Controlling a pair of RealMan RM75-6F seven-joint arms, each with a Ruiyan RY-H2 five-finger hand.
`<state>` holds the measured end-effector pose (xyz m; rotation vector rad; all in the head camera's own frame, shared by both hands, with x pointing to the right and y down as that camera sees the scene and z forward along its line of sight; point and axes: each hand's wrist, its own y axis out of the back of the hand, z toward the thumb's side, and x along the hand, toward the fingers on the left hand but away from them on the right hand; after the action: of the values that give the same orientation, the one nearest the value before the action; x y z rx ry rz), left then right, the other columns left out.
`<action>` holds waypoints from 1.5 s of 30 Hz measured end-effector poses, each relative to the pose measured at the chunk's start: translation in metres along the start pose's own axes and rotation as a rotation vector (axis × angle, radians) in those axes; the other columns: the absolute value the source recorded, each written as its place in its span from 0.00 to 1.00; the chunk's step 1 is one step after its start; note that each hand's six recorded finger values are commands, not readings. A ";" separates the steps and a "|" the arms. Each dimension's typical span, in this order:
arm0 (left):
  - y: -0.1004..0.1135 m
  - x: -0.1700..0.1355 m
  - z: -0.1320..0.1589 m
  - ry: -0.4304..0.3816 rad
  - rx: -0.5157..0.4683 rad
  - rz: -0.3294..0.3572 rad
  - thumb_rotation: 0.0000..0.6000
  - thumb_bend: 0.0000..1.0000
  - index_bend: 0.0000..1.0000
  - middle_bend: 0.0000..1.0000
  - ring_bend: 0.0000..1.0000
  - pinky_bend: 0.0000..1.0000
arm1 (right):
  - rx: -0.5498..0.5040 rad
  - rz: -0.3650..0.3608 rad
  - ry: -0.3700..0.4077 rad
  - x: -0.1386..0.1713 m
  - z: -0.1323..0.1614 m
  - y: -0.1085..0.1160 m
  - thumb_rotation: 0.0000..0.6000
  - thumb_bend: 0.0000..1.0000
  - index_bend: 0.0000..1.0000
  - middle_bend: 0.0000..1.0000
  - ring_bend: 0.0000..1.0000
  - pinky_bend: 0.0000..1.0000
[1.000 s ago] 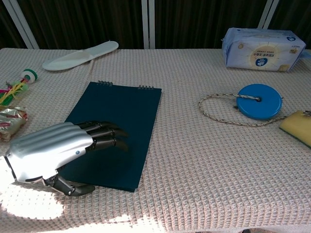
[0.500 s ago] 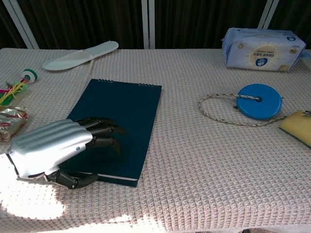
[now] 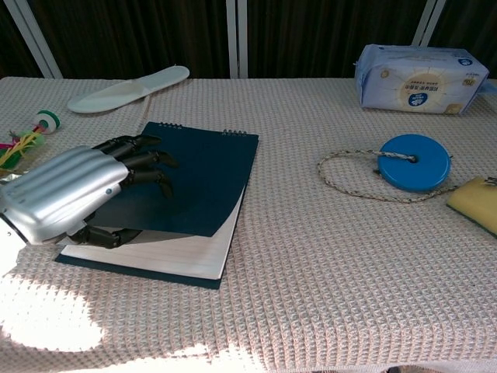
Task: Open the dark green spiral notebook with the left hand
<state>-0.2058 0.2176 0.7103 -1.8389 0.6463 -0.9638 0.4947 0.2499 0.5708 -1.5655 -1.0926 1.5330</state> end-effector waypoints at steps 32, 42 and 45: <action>0.105 -0.050 -0.005 0.038 -0.148 0.020 1.00 0.48 0.78 0.21 0.02 0.12 | -0.003 0.010 -0.010 -0.001 -0.004 -0.006 1.00 0.30 0.00 0.00 0.00 0.00; 0.130 0.074 -0.010 -0.008 -0.090 0.121 1.00 0.48 0.78 0.22 0.02 0.12 | -0.001 0.003 -0.030 -0.001 -0.008 -0.003 1.00 0.30 0.00 0.00 0.00 0.00; 0.130 0.113 -0.009 -0.007 -0.061 0.110 1.00 0.48 0.78 0.22 0.02 0.12 | -0.002 0.015 -0.035 -0.004 -0.008 -0.006 1.00 0.30 0.00 0.00 0.00 0.00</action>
<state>-0.1544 0.0716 0.6346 -1.8388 0.7713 -0.8738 0.5020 0.2499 0.5784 -1.5570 -1.1042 1.5746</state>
